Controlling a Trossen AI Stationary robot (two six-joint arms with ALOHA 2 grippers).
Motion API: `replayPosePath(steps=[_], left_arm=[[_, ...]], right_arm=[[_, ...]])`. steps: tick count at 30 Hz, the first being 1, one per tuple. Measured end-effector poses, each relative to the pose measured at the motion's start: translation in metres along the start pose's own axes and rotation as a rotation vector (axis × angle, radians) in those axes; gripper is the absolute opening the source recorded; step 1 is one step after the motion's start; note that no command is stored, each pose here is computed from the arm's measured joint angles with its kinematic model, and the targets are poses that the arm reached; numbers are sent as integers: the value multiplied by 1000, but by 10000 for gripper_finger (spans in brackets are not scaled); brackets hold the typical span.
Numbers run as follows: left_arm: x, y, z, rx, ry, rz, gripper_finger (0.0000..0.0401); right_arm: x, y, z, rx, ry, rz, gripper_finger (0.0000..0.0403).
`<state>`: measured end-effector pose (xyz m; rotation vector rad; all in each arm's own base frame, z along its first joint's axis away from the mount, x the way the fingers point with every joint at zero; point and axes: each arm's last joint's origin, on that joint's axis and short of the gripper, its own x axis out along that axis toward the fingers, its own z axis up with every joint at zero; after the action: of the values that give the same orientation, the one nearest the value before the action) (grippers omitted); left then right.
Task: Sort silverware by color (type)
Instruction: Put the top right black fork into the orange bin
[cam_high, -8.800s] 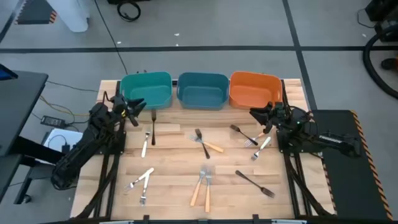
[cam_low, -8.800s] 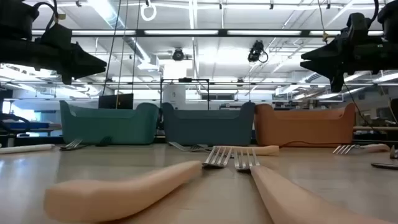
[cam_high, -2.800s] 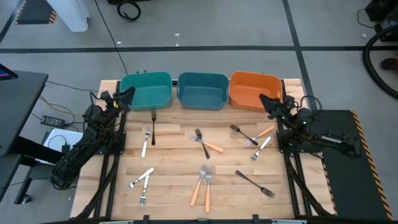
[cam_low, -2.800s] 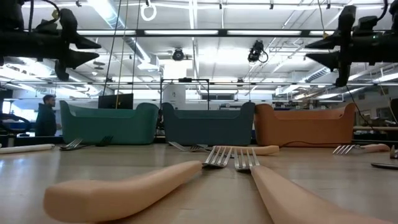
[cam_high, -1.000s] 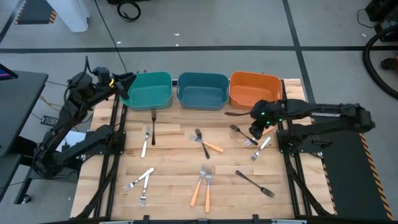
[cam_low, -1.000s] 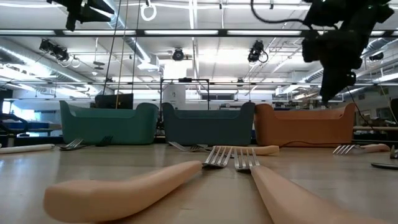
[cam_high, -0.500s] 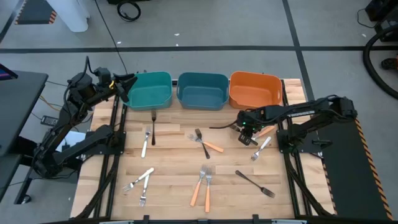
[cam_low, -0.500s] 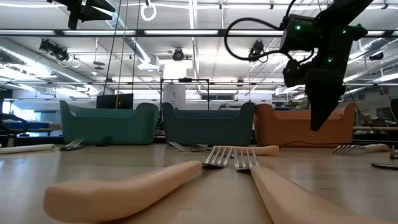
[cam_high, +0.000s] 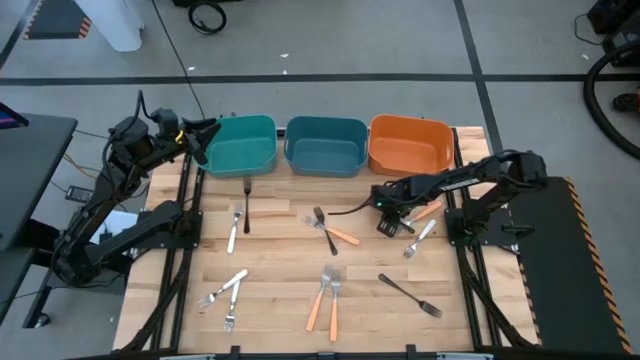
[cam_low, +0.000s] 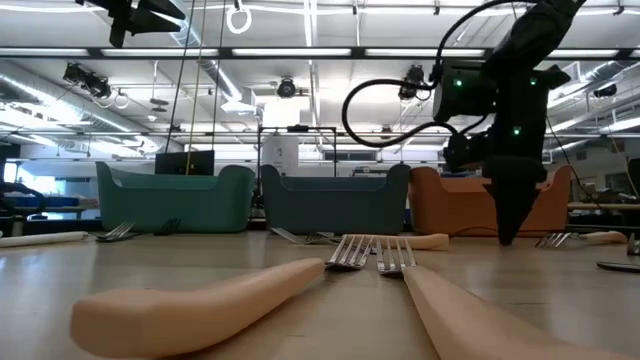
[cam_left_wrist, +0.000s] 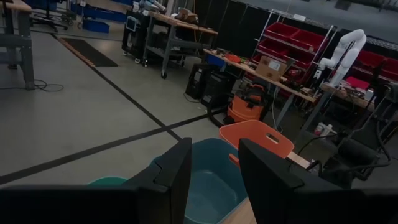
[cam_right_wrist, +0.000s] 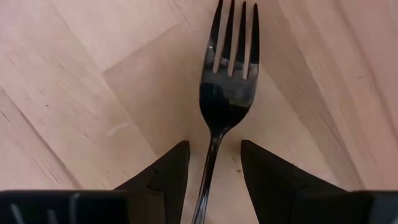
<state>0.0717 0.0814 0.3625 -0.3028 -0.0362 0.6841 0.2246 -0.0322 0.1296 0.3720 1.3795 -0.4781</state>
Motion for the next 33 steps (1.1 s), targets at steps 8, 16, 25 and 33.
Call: replayPosePath(steps=[8, 16, 25, 33], left_arm=[[0, 0, -1, -3, 12, 4, 142], [0, 1, -2, -4, 20, 6, 142], [0, 1, -2, -10, 20, 5, 142], [0, 0, -2, -13, 21, 2, 142]], right_arm=[[-8, -1, -1, 14, -36, 35, 62], [-23, -5, -2, 61, -46, 158, 25], [-88, -11, 8, 3, -133, 190, 15], [-152, -60, 36, -36, -407, -242, 16]])
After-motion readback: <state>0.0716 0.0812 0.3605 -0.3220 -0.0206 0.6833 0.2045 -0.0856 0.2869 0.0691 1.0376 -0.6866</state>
